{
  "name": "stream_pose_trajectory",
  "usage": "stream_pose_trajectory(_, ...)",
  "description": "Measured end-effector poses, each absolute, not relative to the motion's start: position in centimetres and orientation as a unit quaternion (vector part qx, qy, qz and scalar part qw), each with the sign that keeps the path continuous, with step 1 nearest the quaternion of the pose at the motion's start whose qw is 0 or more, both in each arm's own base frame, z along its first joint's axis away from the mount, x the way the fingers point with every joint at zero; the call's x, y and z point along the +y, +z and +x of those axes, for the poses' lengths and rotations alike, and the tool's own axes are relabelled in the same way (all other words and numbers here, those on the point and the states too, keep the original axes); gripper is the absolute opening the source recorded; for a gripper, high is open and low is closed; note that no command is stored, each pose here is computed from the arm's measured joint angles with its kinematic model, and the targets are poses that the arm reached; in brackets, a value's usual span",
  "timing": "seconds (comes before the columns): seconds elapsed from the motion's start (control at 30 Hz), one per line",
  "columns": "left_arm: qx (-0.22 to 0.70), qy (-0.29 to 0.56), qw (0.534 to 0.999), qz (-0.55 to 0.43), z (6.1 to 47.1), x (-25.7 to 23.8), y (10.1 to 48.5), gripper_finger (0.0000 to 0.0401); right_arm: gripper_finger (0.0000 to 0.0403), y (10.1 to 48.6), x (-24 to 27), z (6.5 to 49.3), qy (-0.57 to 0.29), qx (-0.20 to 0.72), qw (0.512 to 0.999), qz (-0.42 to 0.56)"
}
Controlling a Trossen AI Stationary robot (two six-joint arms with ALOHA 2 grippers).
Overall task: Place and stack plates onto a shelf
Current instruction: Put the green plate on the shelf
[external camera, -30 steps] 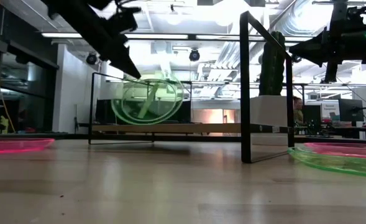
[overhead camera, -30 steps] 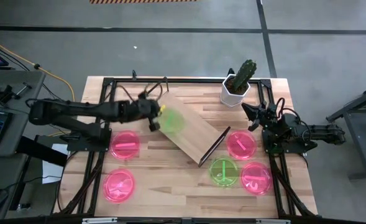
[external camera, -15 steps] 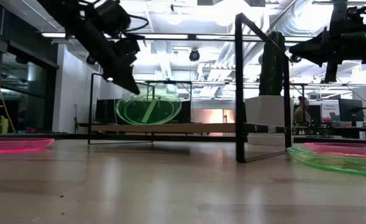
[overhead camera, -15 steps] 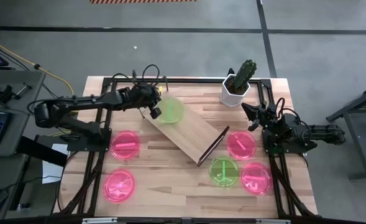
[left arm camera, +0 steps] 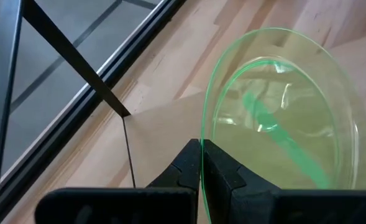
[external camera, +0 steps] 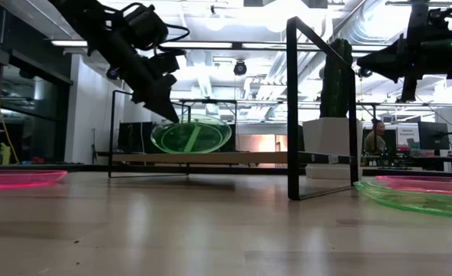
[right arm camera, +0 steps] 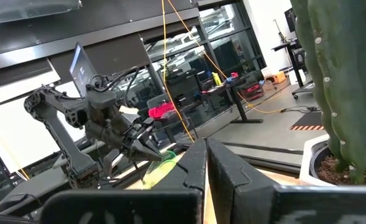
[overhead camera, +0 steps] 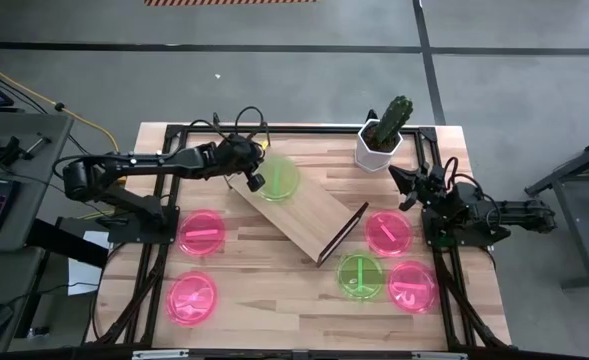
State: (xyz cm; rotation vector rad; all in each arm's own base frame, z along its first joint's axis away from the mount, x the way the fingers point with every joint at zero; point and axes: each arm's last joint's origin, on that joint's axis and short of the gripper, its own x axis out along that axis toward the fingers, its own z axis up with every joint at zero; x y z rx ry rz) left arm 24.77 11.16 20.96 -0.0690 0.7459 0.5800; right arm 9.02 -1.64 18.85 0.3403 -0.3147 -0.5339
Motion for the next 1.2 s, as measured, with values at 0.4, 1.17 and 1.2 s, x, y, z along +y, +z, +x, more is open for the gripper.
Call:
stream_pose_trajectory(0.4, 0.391, 0.323, 0.862, -0.002, 25.1, 8.4, 20.4, 0.0001, 0.0, 18.8, -1.6, 9.0, -0.261, -0.151, 0.938, 0.169)
stream_pose_trajectory(1.17, 0.348, 0.368, 0.862, -0.011, 25.9, 4.4, 20.4, 0.0001, 0.0, 18.8, -1.6, 9.0, -0.262, -0.151, 0.938, 0.168)
stream_pose_trajectory(1.2, 0.349, 0.368, 0.862, -0.009, 25.9, 4.5, 20.4, 0.0001, 0.0, 18.8, -1.6, 9.0, -0.262, -0.151, 0.938, 0.168)
